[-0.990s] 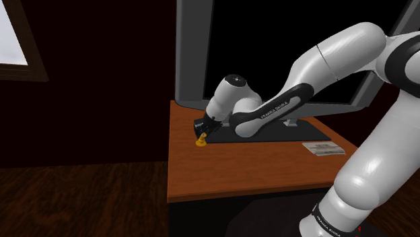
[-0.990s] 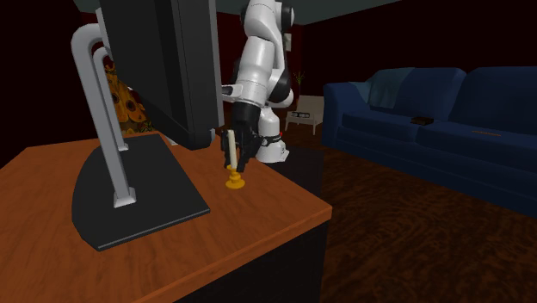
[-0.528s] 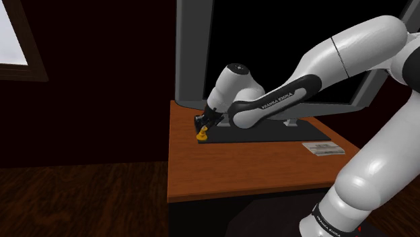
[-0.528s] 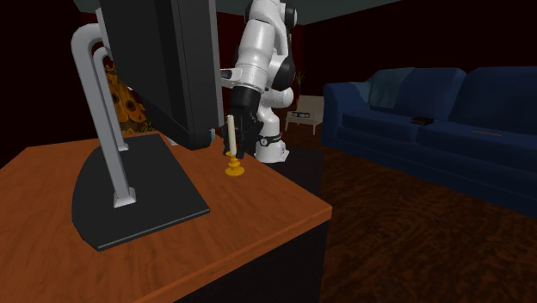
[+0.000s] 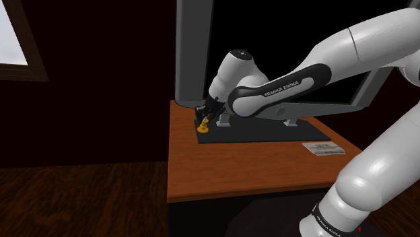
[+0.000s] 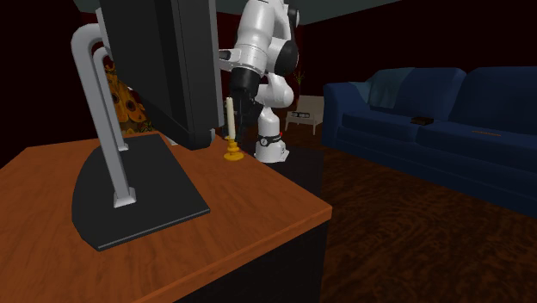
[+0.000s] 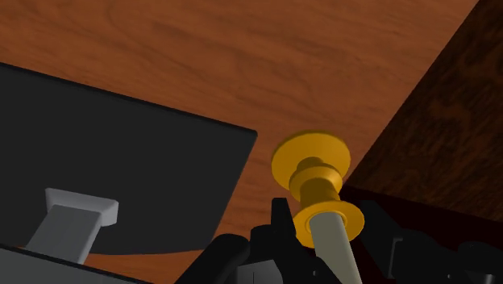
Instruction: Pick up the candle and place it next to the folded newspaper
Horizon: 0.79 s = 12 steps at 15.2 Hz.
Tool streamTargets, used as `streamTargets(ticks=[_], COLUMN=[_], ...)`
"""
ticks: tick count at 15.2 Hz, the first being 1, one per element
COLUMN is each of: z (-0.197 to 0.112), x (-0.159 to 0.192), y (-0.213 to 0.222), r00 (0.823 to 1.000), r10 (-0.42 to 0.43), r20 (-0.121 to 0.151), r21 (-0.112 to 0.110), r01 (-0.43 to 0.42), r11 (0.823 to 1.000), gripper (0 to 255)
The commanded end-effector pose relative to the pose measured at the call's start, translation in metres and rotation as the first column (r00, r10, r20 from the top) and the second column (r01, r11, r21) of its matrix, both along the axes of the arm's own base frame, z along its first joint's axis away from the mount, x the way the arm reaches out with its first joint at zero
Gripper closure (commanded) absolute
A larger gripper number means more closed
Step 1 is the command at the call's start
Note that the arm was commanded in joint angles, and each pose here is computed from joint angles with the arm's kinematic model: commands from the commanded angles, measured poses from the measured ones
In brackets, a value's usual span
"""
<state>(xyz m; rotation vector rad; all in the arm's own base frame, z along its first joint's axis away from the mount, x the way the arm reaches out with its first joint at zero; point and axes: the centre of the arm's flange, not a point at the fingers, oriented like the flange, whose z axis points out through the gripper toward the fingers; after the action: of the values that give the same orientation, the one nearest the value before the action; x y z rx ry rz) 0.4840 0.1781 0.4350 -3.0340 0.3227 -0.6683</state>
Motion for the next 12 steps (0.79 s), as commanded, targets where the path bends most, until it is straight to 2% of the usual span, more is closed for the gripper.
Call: streamTargets(ticks=[1,12], z=[0.011,0.069], x=[0.000,0.000], y=[0.000,0.000], r00=[1.000,1.000], r10=[0.000,0.000], r20=[-0.001,-0.001], r21=[0.000,0.000], r01=[0.000,0.000], r11=[1.000,1.000], gripper=[255,255])
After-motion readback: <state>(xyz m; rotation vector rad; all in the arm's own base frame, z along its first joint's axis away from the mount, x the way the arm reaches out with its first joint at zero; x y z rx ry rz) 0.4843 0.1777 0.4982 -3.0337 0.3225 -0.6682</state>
